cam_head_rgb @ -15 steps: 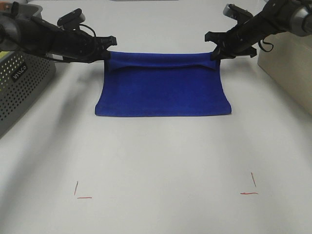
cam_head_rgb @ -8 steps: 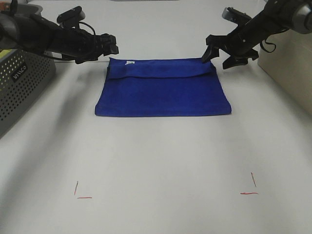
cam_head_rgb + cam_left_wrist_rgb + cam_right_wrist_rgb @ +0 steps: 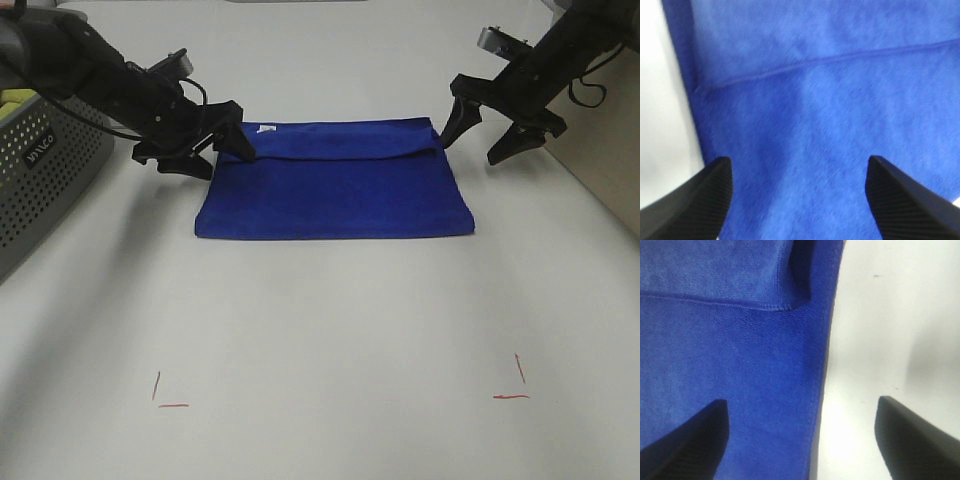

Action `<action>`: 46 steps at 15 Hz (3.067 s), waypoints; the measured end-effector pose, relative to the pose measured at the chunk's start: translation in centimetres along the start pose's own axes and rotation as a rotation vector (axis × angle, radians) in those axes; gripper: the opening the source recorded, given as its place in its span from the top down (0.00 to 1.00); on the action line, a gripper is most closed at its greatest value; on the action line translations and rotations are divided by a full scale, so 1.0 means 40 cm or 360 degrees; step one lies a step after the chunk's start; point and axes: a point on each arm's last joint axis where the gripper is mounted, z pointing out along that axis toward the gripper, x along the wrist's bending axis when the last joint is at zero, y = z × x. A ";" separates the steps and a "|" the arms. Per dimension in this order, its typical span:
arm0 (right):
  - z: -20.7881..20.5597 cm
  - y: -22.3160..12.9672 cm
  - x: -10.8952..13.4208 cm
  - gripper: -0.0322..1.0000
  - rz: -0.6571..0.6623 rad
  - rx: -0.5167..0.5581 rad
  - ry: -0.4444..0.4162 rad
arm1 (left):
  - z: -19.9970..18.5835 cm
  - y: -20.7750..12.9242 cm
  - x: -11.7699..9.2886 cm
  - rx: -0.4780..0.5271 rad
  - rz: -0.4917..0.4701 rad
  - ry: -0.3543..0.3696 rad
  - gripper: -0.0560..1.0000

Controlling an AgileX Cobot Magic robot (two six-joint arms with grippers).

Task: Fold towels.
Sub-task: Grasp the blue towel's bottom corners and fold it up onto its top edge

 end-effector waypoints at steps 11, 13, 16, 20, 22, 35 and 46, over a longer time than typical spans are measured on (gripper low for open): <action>0.043 -0.145 -0.022 0.24 0.0087 0.0240 0.0017 | -0.031 -0.114 0.024 0.0134 -0.0154 0.0230 0.28; 0.047 -0.144 -0.022 0.24 0.0096 0.0215 0.0026 | -0.018 -0.120 0.007 0.0135 -0.0132 0.0224 0.28; 0.059 -0.140 -0.018 0.24 0.0120 0.0180 0.0100 | 0.012 -0.134 -0.021 0.0134 -0.0147 0.0188 0.28; 0.090 -0.144 0.004 0.33 0.0120 0.0193 0.0178 | 0.038 -0.138 -0.043 0.0094 -0.0197 0.0145 0.36; 0.108 -0.148 0.023 0.51 0.0095 0.0200 0.0159 | 0.047 -0.141 -0.041 0.0088 -0.0197 0.0152 0.52; 0.059 -0.339 -0.001 0.97 0.0311 0.0435 0.0087 | -0.037 -0.257 -0.095 0.0478 -0.0067 0.0175 0.93; -0.058 -0.226 0.062 0.97 0.0138 0.0060 0.0114 | -0.112 -0.164 -0.156 0.0185 -0.0135 0.0138 0.93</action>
